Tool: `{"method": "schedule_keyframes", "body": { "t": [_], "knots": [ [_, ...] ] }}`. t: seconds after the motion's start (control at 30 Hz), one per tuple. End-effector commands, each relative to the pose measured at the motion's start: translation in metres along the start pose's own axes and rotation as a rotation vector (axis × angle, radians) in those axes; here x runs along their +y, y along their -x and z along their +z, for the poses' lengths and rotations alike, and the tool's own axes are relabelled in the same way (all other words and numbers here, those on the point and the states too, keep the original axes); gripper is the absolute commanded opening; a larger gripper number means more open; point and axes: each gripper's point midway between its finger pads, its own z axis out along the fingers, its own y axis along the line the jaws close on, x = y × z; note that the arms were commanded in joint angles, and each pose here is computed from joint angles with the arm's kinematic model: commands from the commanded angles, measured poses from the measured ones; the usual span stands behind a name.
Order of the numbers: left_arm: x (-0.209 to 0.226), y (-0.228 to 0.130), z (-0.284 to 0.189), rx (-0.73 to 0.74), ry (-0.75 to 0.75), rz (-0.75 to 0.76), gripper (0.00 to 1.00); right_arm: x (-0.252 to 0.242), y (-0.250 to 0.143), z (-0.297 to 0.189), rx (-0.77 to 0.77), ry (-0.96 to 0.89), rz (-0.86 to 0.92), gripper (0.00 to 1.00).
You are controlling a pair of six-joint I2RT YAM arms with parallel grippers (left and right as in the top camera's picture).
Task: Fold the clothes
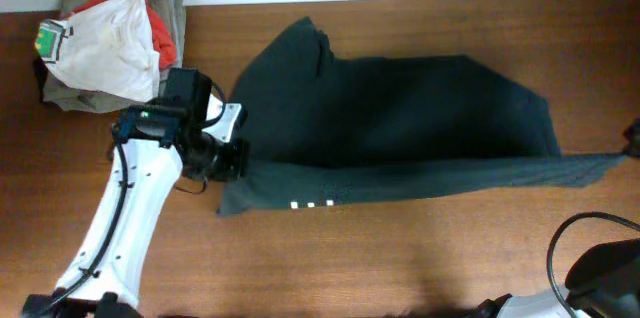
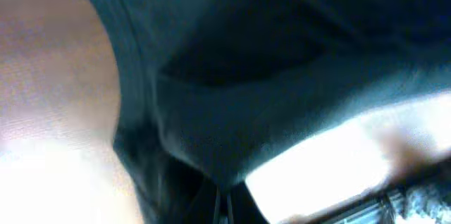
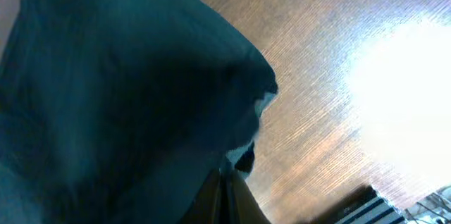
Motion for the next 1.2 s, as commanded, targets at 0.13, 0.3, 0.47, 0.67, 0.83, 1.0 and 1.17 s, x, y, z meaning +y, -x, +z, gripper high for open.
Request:
{"method": "schedule_keyframes", "body": {
  "t": [0.13,0.3,0.47,0.67,0.83,1.0,1.17],
  "knots": [
    [0.012,0.055,0.009,-0.229,0.044,0.038,0.06,0.023,-0.007,0.042,0.018,0.015,-0.058,0.04],
    [0.028,0.075,0.034,-0.237,0.089,0.034,0.06,0.013,0.012,0.056,-0.064,-0.051,0.003,0.06],
    [0.039,0.082,0.069,-0.195,0.093,0.024,0.07,0.017,0.043,0.086,-0.111,-0.041,-0.002,0.06],
    [0.043,0.107,0.073,-0.279,0.113,0.041,0.98,0.039,0.045,0.113,-0.089,-0.032,-0.058,0.34],
    [0.055,0.157,0.026,-0.447,0.202,0.040,0.97,0.081,0.038,0.112,-0.068,0.157,-0.167,0.88],
    [0.011,0.258,-0.071,-0.751,0.110,0.160,0.67,0.158,-0.007,0.119,-0.027,0.206,-0.472,0.98],
    [0.018,0.308,0.015,-0.580,0.022,0.255,0.68,0.202,-0.070,0.125,0.048,0.137,-0.661,1.00]
  ]
}}
